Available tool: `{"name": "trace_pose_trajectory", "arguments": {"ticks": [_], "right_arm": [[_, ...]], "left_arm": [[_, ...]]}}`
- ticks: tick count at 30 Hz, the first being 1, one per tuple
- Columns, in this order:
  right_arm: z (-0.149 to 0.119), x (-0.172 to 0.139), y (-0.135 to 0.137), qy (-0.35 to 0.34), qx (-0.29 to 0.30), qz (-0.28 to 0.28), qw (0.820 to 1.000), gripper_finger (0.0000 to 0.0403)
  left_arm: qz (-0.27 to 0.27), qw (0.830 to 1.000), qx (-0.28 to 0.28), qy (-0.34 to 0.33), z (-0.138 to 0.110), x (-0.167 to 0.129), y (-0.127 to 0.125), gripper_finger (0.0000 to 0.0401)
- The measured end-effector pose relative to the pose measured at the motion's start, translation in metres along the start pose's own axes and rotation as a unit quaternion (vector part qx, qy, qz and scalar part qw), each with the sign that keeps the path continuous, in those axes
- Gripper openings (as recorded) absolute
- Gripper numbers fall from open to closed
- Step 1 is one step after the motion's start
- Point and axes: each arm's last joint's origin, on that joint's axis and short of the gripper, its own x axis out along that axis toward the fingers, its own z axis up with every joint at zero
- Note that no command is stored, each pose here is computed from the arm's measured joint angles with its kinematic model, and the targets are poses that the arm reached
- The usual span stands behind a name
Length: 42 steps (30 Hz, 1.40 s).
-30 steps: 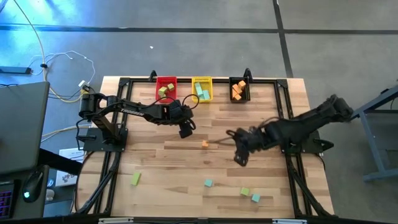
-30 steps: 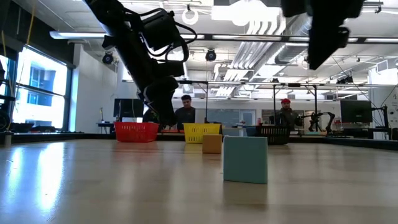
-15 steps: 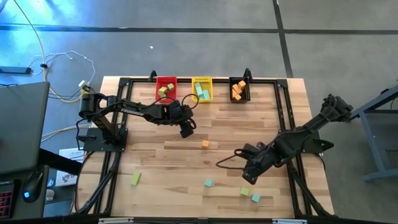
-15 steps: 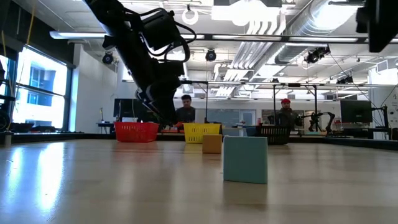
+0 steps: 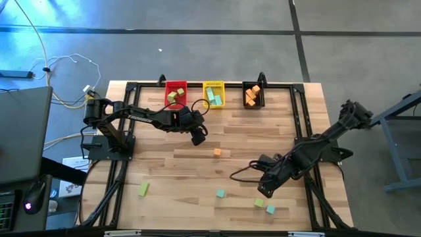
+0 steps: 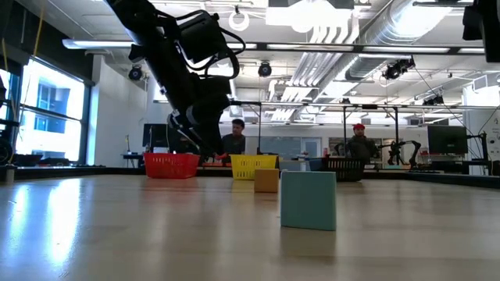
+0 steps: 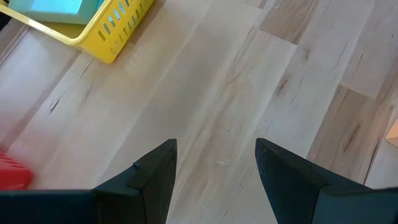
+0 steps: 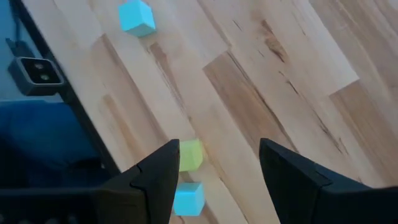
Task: Sort & place blocks by color
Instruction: Put the green block into the red basket
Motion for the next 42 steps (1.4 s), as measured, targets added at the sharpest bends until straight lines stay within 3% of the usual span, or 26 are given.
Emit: {"name": "trace_pose_trajectory", "arguments": {"ticks": [15, 23, 39, 42], "right_arm": [[-0.016, 0.065, 0.026, 0.109, -0.032, -0.005, 0.993, 0.0204], [-0.029, 0.088, 0.038, 0.107, -0.039, 0.001, 0.993, 0.0204], [-0.050, 0.126, 0.040, 0.107, -0.071, -0.044, 0.991, 0.0204], [-0.051, 0.130, 0.040, 0.108, -0.071, -0.050, 0.990, 0.0189]], "left_arm": [[0.000, 1.000, -0.013, -0.001, 0.000, 0.000, 0.000, 0.0202], [-0.001, 1.000, -0.014, -0.005, 0.001, 0.000, 0.000, 0.0202], [-0.003, 1.000, -0.016, -0.011, 0.002, 0.000, -0.001, 0.0202], [-0.003, 1.000, -0.015, -0.010, 0.002, 0.000, -0.001, 0.0202]]}}
